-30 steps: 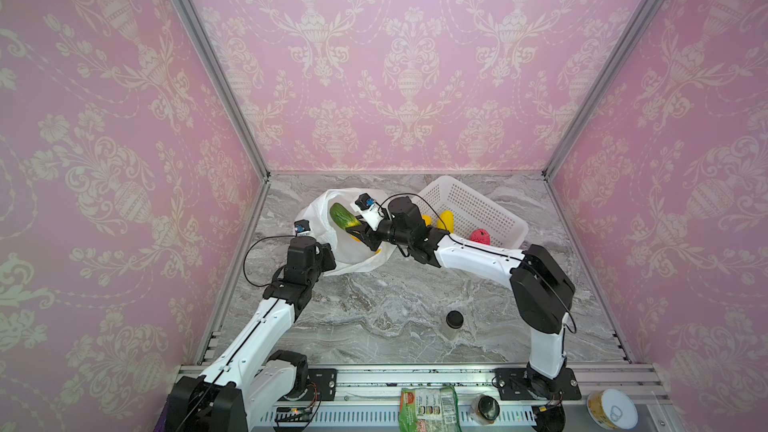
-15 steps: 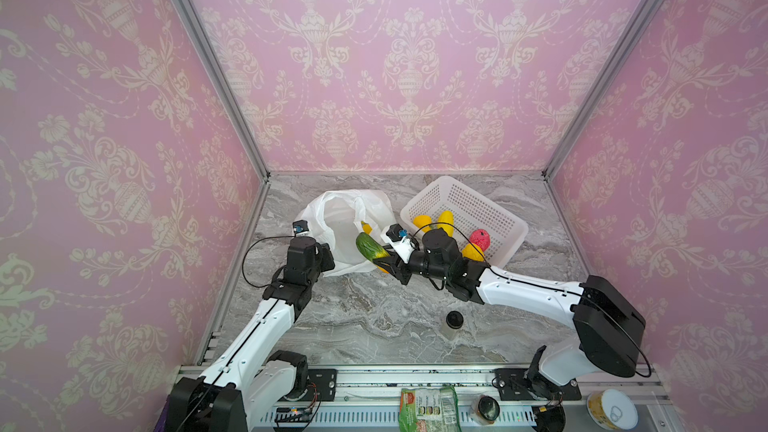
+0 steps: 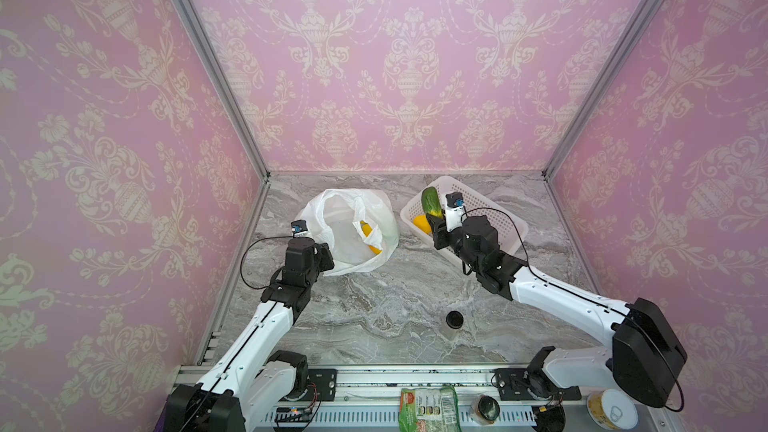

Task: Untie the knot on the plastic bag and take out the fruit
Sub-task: 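Carry the papaya over the basket and open the right gripper, then move the right gripper back down into the bag mouth, then grasp the yellow mango-shaped fruit inside the bag with the right gripper, then lift the yellow fruit out of the bag and carry it over the basket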

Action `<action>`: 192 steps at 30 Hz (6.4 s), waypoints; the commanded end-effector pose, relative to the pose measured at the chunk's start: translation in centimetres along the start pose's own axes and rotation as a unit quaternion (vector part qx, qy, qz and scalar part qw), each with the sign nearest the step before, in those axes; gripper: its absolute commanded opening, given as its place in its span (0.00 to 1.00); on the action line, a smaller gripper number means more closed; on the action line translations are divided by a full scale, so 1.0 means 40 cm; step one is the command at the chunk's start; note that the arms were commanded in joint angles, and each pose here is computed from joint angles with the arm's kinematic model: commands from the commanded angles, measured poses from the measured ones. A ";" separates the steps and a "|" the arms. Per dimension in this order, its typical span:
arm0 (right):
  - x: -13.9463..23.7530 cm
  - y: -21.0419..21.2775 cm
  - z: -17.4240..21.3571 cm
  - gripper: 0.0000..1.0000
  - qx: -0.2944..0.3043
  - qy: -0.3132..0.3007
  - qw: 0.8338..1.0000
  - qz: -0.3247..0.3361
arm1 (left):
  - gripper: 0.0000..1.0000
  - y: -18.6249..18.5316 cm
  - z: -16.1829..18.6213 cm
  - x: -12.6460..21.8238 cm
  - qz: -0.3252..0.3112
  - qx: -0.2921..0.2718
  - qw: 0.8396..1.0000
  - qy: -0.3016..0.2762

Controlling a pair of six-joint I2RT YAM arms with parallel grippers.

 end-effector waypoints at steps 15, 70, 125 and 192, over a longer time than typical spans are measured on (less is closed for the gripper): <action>-0.206 -0.171 0.311 0.57 -0.130 0.230 0.956 0.127 | 0.00 0.002 -0.002 -0.007 -0.002 0.001 1.000 0.004; -0.333 0.466 0.213 0.52 0.260 0.251 0.928 -0.093 | 0.00 -0.002 -0.001 0.017 0.016 0.007 1.000 -0.006; -0.571 0.649 0.006 0.01 0.123 0.025 0.961 -0.247 | 0.00 -0.015 -0.002 -0.015 0.021 0.001 1.000 0.004; -0.001 0.457 -0.040 0.00 0.074 -0.026 0.942 -0.325 | 0.00 0.003 0.004 -0.012 0.000 0.005 1.000 0.007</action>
Point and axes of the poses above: each gripper's point midway between its finger pads, its own x axis back along the fingers, its own y axis along the line the jaws close on, z = x × y, the point moved 3 cm from there along x, back along the fingers, and after that the axes turned 12 degrees about x, right-handed, at the moved point
